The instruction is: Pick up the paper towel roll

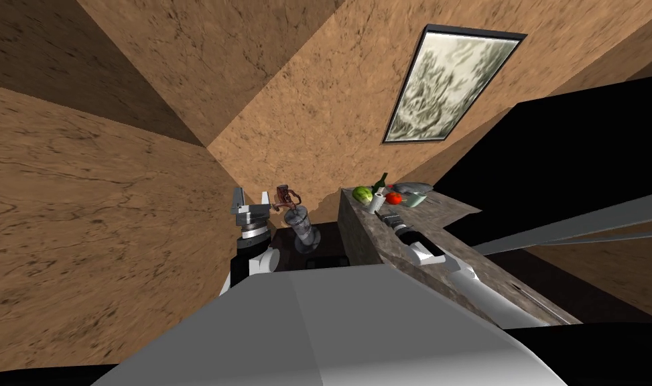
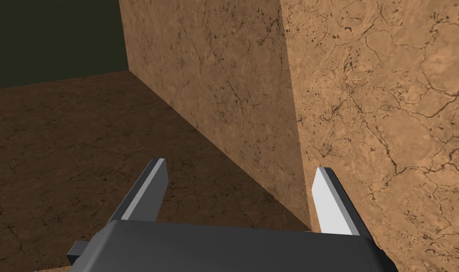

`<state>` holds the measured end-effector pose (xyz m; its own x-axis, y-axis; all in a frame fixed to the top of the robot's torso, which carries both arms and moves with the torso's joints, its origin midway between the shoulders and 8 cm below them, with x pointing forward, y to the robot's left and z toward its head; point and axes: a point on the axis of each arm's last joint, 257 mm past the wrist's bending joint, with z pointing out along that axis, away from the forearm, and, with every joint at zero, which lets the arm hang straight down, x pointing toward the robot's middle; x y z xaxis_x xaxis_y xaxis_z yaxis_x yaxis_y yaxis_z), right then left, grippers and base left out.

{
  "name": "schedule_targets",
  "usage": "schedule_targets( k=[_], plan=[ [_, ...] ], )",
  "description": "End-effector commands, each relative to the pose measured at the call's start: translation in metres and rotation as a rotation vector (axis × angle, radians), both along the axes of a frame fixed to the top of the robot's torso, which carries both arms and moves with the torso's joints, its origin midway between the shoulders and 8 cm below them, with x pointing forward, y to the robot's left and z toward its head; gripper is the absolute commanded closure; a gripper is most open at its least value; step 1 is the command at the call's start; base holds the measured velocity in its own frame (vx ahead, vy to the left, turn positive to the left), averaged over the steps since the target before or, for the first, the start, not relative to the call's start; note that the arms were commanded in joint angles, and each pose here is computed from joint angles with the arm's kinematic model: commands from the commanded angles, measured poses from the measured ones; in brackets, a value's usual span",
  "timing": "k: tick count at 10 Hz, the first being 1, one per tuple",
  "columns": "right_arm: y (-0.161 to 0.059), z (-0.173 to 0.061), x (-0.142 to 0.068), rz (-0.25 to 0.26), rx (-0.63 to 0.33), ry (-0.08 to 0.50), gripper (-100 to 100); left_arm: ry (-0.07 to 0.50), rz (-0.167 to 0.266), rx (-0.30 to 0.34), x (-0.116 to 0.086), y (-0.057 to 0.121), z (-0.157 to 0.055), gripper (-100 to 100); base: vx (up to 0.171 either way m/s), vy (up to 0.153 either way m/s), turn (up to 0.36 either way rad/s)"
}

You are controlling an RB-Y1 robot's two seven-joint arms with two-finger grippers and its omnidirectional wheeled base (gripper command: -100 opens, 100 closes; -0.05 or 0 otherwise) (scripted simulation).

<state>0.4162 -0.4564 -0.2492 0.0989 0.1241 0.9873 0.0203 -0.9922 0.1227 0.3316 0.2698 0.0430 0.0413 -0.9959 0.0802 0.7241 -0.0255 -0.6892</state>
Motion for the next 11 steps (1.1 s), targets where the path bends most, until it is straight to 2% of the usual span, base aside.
schedule_targets(
  k=[1,2,3,4,5,9,10,11],
  plan=[
    [-0.004,0.002,0.004,-0.007,0.022,0.0,-100,0.0,0.0,0.0,0.0,0.0,0.0,0,0.173,-0.059,0.127],
    [-0.003,0.001,0.002,-0.005,0.014,0.0,-100,0.0,0.0,0.0,0.0,0.0,0.0,0,0.079,-0.034,0.03],
    [-0.003,0.002,0.002,-0.005,0.017,-0.001,0,0.0,0.0,0.0,0.0,0.0,0.0,0,0.014,-0.006,-0.001],
    [-0.003,0.002,0.003,-0.005,0.017,-0.001,-100,0.0,0.0,0.0,0.0,0.0,0.0,0,0.007,-0.003,0.002],
    [-0.003,0.002,0.003,-0.005,0.017,-0.001,100,0.0,0.0,0.0,0.0,0.0,0.0,0,0.0,0.0,0.0],
    [-0.003,0.002,0.003,-0.005,0.017,-0.001,100,0.0,0.0,0.0,0.0,0.0,0.0,0,0.0,0.0,0.0],
    [-0.003,0.002,0.003,-0.005,0.017,-0.001,0,0.0,0.0,0.0,0.0,0.0,0.0,0,0.0,0.0,0.0],
    [-0.002,-0.008,-0.006,-0.011,0.039,0.001,-100,0.0,0.0,0.0,0.0,0.0,0.0,0,-0.081,0.04,0.001]
  ],
)
